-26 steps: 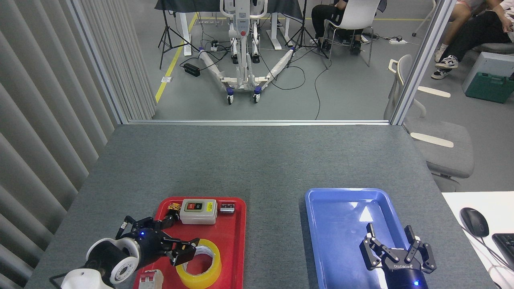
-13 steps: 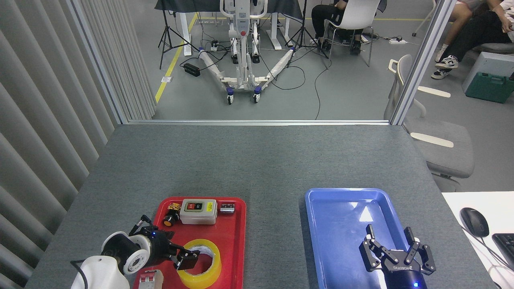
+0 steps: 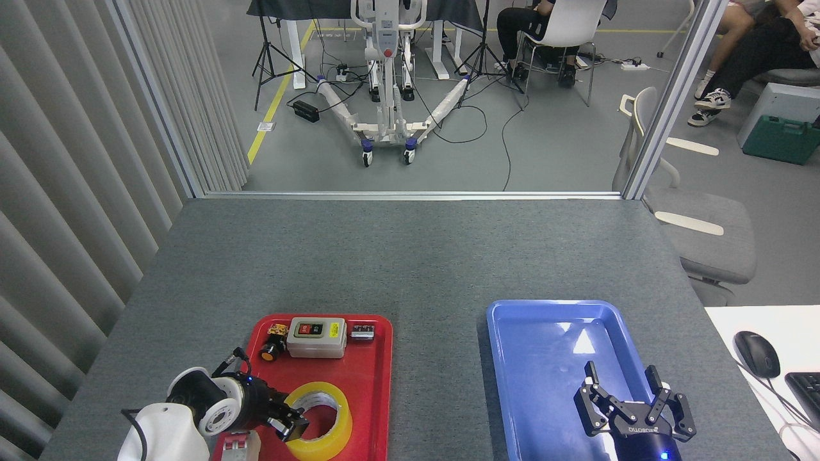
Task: Place and move tape with both arms
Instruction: 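Lift the tape with the left gripper toward the right gripper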
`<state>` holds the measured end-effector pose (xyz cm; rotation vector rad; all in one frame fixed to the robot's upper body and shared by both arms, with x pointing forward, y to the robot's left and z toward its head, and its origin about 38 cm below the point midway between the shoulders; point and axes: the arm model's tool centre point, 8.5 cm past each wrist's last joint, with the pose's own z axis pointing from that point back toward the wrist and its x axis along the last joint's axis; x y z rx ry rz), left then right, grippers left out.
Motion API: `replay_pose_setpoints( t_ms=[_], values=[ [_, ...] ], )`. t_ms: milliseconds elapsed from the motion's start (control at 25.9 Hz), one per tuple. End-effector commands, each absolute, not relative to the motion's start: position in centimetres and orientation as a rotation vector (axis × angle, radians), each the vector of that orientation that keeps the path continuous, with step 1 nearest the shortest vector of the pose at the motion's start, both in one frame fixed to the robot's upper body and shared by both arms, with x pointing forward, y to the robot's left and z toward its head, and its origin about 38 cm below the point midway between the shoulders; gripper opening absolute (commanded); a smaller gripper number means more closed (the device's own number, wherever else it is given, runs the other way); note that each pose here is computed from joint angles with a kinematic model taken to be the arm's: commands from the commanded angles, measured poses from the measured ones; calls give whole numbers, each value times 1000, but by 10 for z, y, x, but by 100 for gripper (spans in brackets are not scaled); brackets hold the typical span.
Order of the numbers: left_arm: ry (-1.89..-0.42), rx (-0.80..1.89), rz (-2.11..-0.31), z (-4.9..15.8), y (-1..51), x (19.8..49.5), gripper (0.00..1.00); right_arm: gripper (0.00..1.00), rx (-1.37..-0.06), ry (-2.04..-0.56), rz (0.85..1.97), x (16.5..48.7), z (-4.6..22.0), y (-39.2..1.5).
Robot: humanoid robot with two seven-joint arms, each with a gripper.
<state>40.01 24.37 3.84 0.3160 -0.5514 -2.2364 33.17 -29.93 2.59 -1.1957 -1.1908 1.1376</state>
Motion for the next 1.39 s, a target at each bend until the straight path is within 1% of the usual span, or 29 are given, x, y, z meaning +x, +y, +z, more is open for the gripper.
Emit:
replay_pose_setpoints(
  t_ms=[0,77,116,155,348,425,464,541,618,657,734,812,889,1043,1159,1275,1314,1353],
  values=[
    [-623,272,-2307,42,238,398,0,100,-1209,-1200,1137,333,28,-302],
    [-758,224,-2280,51,234,402,0,100,-1208,-1207,1139,333,29,-301],
    [-842,200,-2234,56,234,403,0,100,-1203,-1214,1143,333,29,-300],
    [-947,175,-2169,65,237,405,0,100,-1195,-1219,1141,333,28,-297],
    [-1508,-16,-1837,105,216,408,0,100,-1170,-1256,1163,333,28,-292],
    [-1684,-135,-1699,112,200,406,0,100,-1159,-1280,1173,334,29,-289],
    [-1731,-199,-1637,108,191,405,0,100,-1158,-1284,1176,334,30,-289],
    [-1731,-289,-1592,93,173,403,0,100,-1157,-1294,1195,335,31,-289],
    [-1706,-353,-1596,81,157,400,0,100,-1129,-1362,1224,334,35,-281],
    [-1701,-370,-1596,78,153,399,0,100,-1095,-1425,1255,331,36,-273],
    [-1703,-380,-1594,78,149,398,0,100,-1011,-1606,1331,324,44,-257],
    [-1708,-386,-1589,78,147,398,0,100,-897,-1782,1440,307,53,-243],
    [-1708,-388,-1587,77,146,398,0,100,-765,-1907,1532,290,57,-225],
    [-1707,-391,-1587,77,146,398,0,100,-694,-1985,1588,283,63,-193],
    [-1712,-394,-1585,77,144,398,0,100,-613,-2027,1682,278,60,-165],
    [-1713,-395,-1585,77,142,398,0,100,-525,-2119,1774,276,65,-124],
    [-1713,-395,-1585,78,143,398,0,99,-506,-2136,1789,275,65,-115],
    [-1714,-396,-1584,77,142,397,0,99,-527,-2130,1780,279,66,-108]
  ],
)
